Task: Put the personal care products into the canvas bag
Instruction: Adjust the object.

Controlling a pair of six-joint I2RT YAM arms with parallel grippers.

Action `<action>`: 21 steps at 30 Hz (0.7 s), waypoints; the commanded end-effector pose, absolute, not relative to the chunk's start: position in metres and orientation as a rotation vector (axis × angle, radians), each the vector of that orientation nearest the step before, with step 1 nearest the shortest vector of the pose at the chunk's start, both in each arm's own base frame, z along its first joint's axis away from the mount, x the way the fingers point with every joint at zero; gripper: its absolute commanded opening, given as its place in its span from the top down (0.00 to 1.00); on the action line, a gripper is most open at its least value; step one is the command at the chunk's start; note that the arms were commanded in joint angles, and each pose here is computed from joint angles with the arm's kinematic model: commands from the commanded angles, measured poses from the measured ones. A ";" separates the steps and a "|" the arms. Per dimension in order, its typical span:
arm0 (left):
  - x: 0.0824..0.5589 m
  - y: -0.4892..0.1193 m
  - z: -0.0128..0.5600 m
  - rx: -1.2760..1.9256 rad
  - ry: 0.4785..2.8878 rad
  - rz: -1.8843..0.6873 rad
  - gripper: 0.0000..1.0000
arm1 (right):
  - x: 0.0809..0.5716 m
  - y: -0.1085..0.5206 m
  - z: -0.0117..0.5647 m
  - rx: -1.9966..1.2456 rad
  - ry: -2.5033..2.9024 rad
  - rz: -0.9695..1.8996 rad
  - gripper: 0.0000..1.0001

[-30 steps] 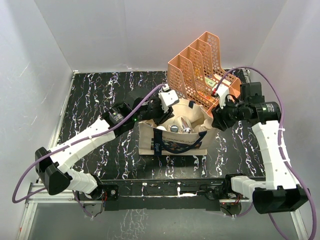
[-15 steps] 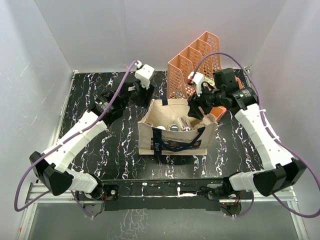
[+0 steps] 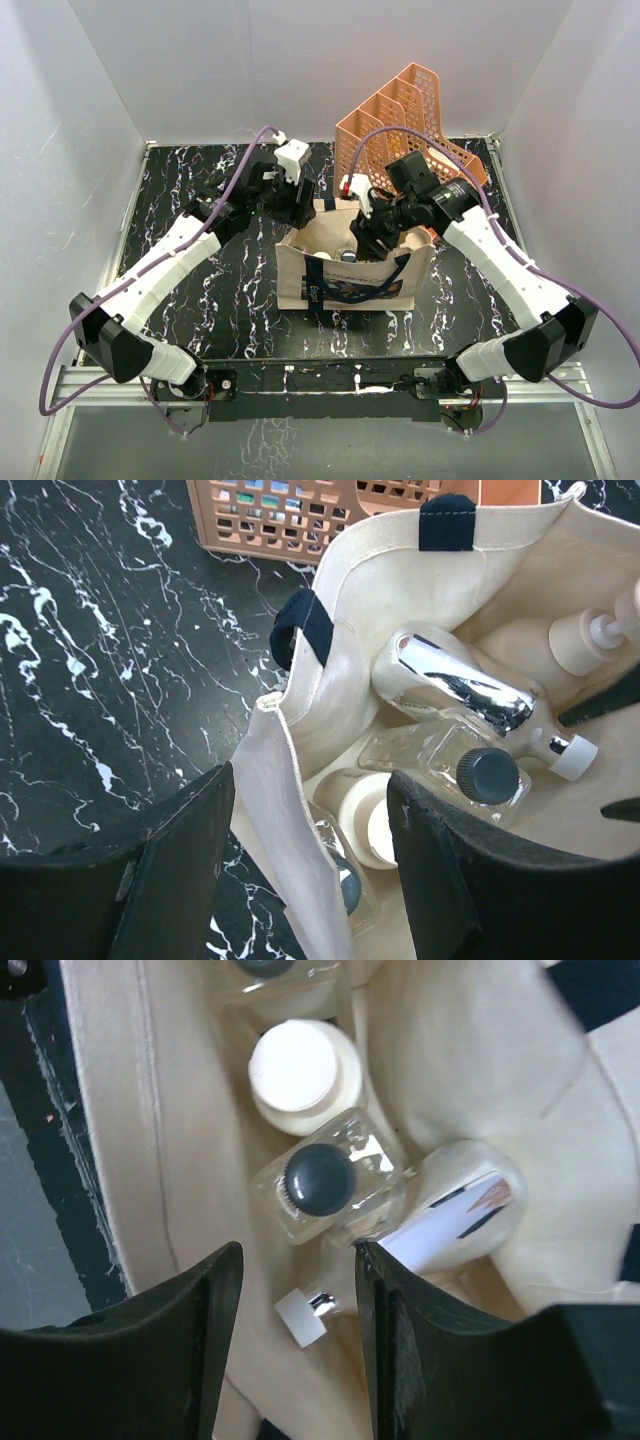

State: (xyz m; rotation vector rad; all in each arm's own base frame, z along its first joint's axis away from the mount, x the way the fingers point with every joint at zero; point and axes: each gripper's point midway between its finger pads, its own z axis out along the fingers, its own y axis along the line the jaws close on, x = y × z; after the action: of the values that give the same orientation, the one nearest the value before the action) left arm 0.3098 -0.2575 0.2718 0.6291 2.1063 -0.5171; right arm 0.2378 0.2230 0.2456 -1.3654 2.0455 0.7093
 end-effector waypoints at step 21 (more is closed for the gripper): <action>0.280 -0.273 0.242 0.711 2.084 -0.787 1.00 | 0.155 0.208 0.203 -1.593 1.932 0.659 0.52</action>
State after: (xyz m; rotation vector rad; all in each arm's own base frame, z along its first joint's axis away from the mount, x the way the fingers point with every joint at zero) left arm 0.3044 -0.2735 0.2282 0.5963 2.1754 -0.7107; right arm 0.1540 0.2152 0.2075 -1.6015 1.9177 0.7204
